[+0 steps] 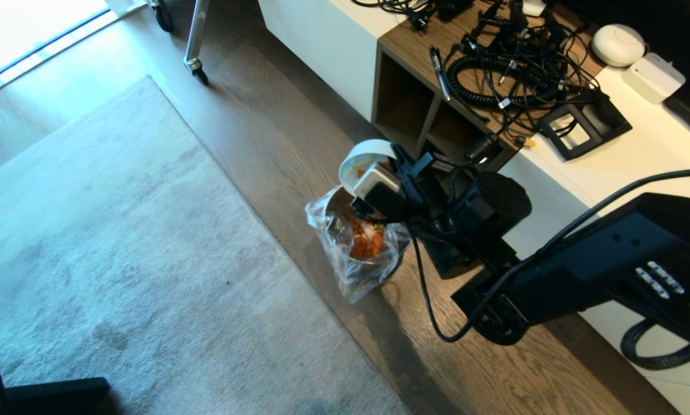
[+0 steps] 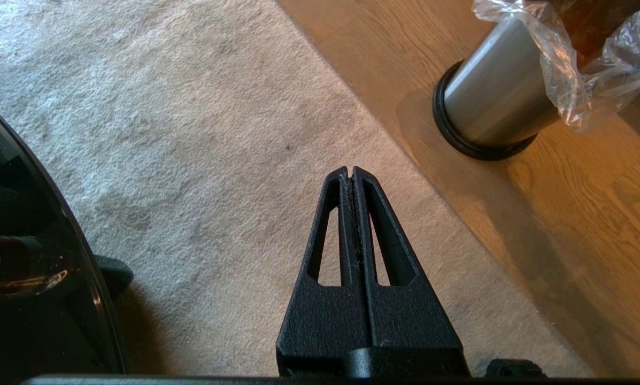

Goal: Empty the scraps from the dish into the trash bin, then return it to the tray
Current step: Pour the leftover food from the bowl into the trash can

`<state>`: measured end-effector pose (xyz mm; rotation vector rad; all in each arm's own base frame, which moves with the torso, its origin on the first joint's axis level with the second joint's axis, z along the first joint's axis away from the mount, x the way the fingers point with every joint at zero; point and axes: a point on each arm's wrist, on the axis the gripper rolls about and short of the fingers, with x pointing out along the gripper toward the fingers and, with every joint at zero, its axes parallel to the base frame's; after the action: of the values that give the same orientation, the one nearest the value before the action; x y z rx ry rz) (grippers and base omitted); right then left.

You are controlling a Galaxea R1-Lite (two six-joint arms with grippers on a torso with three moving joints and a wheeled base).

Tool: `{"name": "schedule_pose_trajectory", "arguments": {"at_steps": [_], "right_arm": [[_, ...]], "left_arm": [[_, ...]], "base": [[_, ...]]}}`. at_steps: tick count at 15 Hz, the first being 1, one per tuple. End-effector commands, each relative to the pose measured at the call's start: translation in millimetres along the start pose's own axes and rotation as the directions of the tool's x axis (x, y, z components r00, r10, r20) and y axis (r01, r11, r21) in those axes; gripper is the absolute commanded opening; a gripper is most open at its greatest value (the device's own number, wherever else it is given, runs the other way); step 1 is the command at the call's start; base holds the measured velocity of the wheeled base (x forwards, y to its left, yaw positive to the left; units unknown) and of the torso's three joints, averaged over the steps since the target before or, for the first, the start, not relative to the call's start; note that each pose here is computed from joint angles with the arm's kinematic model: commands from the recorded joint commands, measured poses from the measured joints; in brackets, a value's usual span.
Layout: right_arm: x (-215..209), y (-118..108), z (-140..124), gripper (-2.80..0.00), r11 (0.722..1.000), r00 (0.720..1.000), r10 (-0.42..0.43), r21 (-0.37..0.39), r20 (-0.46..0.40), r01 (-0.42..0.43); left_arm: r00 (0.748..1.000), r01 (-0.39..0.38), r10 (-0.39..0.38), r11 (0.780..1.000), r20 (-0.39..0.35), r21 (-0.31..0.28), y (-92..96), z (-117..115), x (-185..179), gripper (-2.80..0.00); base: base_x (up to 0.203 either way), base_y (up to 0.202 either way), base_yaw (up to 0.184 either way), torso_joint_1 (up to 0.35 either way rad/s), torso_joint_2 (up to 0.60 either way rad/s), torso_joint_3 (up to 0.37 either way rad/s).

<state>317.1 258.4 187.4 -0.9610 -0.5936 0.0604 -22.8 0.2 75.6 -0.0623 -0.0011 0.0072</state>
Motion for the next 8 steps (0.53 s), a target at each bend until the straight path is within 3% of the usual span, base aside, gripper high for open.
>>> {"name": "schedule_pose_trajectory", "arguments": {"at_steps": [1,3,8], "right_arm": [[-1.5,-1.5,-2.1,-2.8,1.0,1.0,-0.03,0.0,0.004,0.03],[0.4,4.7,-11.0,-2.8,1.0,1.0,-0.016,-0.012,0.0,0.016],[4.5,1.3,-14.1,-2.8,0.999,0.988,0.024,-0.044,0.151,-0.018]], "left_arm": [[1.0,0.0,0.0,1.0,0.001,-0.001,0.0,0.0,0.0,-2.8],[1.0,0.0,0.0,1.0,0.001,-0.001,0.0,0.0,0.0,-2.8],[1.0,0.0,0.0,1.0,0.001,-0.001,0.0,0.0,0.0,-2.8]], "base": [[0.0,0.0,0.0,0.0,0.0,0.0],[0.0,0.0,0.0,0.0,0.0,0.0],[0.0,0.0,0.0,0.0,0.0,0.0]]}}
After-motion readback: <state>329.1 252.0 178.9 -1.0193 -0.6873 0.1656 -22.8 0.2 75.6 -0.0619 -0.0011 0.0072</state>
